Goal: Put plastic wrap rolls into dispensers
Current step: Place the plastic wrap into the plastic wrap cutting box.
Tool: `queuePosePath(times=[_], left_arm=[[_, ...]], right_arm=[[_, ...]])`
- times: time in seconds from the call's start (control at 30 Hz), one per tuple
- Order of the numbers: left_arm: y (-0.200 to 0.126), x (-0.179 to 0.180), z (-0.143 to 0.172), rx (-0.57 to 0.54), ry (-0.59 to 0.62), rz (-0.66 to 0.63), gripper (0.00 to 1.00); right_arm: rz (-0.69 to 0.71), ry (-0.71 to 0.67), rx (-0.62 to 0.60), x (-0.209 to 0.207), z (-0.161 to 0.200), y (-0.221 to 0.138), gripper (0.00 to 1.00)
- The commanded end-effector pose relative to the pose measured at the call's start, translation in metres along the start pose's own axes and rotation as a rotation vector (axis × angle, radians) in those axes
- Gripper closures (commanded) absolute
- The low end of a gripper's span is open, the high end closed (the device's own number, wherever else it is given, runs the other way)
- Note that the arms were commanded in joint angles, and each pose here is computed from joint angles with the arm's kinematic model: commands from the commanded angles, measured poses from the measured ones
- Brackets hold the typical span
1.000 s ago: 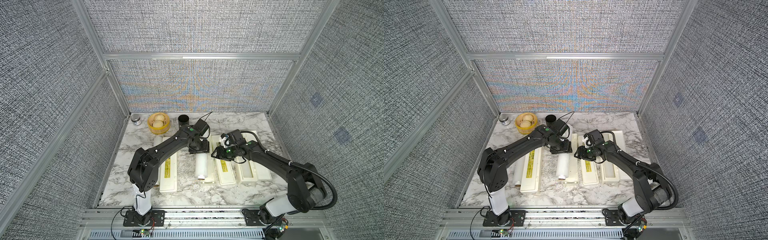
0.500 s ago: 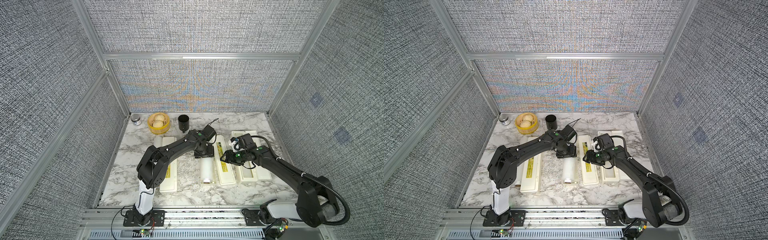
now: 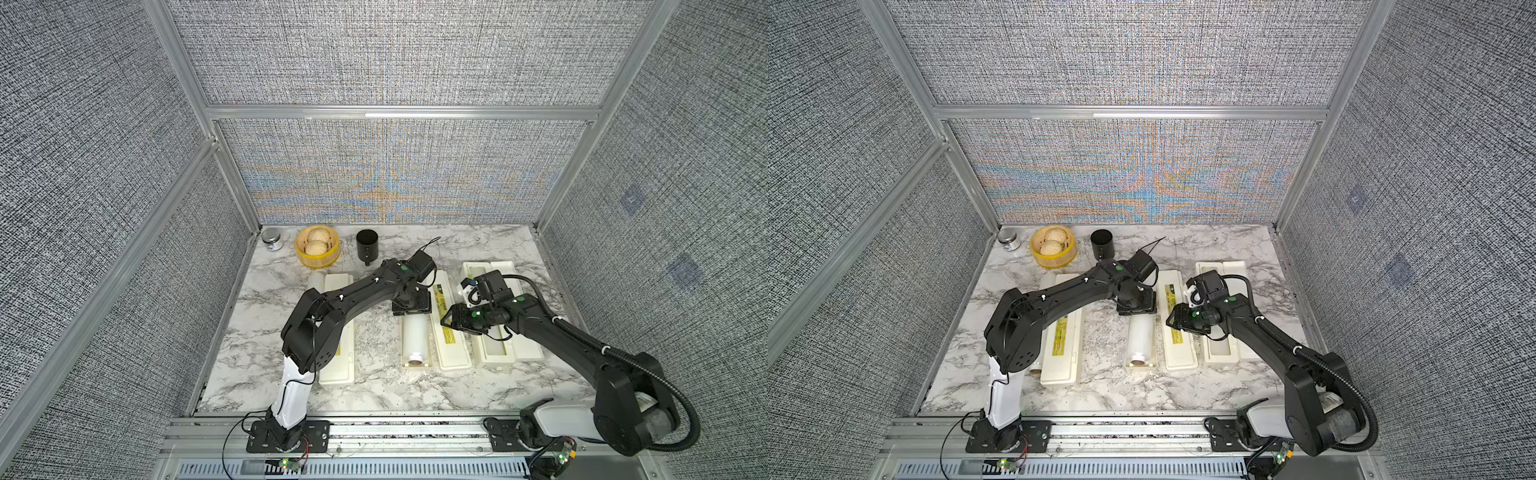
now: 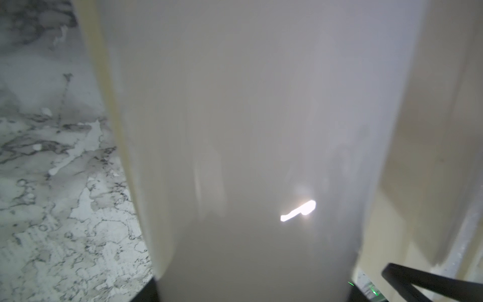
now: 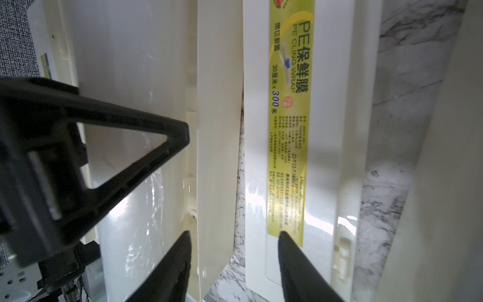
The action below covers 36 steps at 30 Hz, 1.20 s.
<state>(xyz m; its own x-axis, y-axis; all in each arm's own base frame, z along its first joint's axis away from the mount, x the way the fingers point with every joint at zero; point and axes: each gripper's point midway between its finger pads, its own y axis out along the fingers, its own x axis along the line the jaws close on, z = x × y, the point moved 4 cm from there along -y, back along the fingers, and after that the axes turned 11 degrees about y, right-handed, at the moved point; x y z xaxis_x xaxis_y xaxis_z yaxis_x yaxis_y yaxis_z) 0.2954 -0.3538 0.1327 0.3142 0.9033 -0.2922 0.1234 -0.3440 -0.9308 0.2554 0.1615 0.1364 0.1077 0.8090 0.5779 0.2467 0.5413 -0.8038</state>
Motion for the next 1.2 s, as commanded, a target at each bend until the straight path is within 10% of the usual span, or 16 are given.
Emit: queuePosePath(times=[0.0,1.17], left_arm=[[-0.017,-0.010,-0.011,-0.057,0.036,0.028,0.42],[0.016,0.020,0.020,0.014,0.021,-0.073,0.44]], right_arm=[[-0.014,-0.007,0.005,0.002,-0.001,0.002,0.44],[-0.011,0.014,0.029,-0.004,-0.001,0.014,0.44]])
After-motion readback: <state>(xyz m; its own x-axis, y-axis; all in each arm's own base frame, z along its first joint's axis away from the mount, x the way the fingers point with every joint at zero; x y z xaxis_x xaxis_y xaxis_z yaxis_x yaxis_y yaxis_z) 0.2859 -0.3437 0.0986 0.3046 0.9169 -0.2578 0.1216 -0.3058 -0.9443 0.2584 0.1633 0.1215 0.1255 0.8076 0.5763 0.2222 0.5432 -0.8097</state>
